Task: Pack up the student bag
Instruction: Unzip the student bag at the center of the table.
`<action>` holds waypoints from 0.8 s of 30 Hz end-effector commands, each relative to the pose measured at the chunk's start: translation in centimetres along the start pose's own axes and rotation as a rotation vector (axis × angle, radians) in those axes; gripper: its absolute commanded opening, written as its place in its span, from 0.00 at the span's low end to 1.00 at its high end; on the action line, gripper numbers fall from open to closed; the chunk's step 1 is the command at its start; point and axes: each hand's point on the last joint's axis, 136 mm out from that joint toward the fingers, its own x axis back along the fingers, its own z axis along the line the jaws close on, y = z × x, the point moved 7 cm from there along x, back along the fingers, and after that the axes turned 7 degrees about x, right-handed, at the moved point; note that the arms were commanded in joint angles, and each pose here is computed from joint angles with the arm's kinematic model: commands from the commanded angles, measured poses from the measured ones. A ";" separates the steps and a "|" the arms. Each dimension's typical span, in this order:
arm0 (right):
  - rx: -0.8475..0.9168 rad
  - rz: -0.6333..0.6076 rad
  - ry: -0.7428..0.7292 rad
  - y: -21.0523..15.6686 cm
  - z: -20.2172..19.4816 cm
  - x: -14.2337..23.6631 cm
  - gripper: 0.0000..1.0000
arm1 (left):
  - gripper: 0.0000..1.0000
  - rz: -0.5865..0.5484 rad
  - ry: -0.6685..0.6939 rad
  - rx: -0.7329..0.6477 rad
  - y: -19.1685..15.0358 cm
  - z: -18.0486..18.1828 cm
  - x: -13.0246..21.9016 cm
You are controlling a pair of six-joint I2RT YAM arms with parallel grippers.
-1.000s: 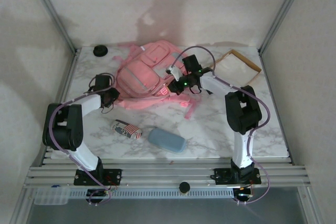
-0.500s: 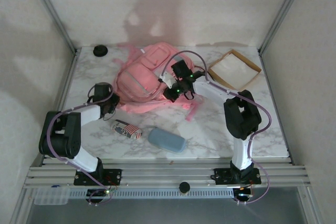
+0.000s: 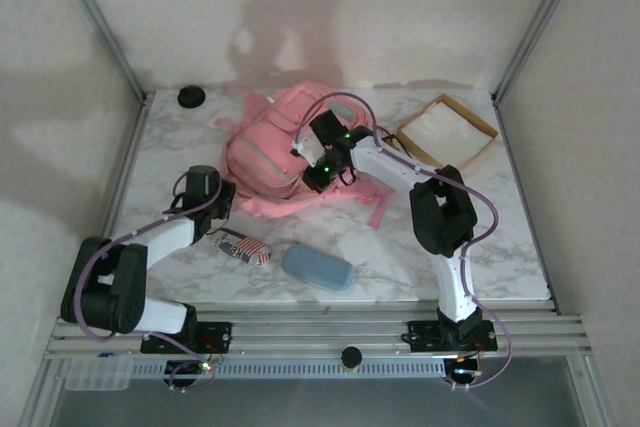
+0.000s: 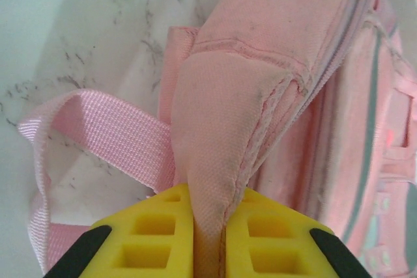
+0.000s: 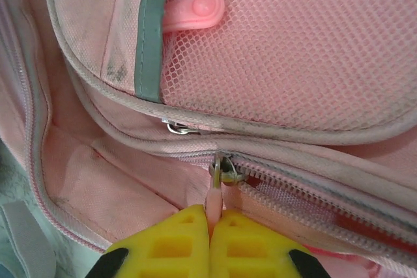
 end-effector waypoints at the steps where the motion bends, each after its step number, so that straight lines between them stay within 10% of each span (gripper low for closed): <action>1: 0.169 -0.121 0.156 1.7 4.9 -0.8 0.00 | 0.00 0.072 -0.005 0.047 -0.2 0.8 0.8; 9: 0.100 -0.121 0.185 0.7 7.1 -1.2 0.00 | 0.00 0.091 -0.061 0.119 -1.7 1.1 -0.2; 24: -0.069 -0.349 0.215 10.9 7.6 -2.4 0.00 | 0.00 0.177 -0.137 0.204 -6.0 -0.4 2.5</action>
